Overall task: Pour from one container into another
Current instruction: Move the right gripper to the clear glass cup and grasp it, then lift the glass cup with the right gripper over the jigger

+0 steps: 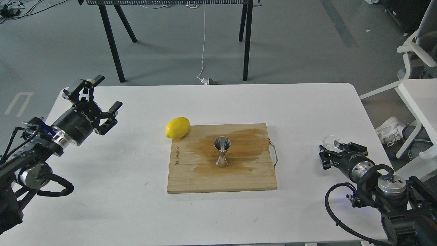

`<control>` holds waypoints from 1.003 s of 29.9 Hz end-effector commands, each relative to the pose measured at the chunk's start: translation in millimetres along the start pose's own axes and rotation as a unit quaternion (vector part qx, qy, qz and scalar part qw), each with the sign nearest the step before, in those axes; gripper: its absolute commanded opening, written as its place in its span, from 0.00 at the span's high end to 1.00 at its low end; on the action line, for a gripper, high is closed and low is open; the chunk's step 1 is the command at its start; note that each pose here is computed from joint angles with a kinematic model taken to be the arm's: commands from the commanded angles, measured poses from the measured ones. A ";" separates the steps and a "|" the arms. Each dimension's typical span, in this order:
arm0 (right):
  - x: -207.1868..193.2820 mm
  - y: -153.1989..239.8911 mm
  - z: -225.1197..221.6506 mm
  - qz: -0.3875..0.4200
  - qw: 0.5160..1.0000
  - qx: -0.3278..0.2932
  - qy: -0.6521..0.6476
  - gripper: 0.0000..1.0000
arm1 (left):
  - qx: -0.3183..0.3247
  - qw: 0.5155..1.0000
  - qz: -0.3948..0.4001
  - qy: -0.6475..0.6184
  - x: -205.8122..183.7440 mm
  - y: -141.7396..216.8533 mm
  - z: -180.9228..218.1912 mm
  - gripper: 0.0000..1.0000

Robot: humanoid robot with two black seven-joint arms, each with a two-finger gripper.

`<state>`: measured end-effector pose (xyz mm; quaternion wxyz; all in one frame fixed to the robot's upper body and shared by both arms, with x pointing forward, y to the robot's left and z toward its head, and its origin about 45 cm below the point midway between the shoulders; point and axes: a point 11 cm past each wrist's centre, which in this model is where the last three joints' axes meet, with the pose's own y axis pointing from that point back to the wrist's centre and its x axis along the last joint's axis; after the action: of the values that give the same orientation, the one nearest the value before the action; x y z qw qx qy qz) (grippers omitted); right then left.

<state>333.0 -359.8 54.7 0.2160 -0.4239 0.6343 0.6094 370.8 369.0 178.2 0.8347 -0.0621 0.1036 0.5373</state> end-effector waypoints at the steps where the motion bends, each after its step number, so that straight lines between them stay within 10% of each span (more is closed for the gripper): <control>1: -10.2 1.2 5.5 -0.016 1.000 -0.008 0.005 0.57 | 0.001 1.000 0.004 -0.001 2.3 1.0 -0.5 0.01; 30: -156.3 41.4 128.4 -0.216 0.906 -0.126 0.342 0.59 | -0.001 1.000 0.004 0.000 2.6 0.3 0.8 0.01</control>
<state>350.9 -215.9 175.9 0.0854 -0.7293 0.4955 0.4640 371.7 371.6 178.3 0.8322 -0.0626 0.1029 0.5412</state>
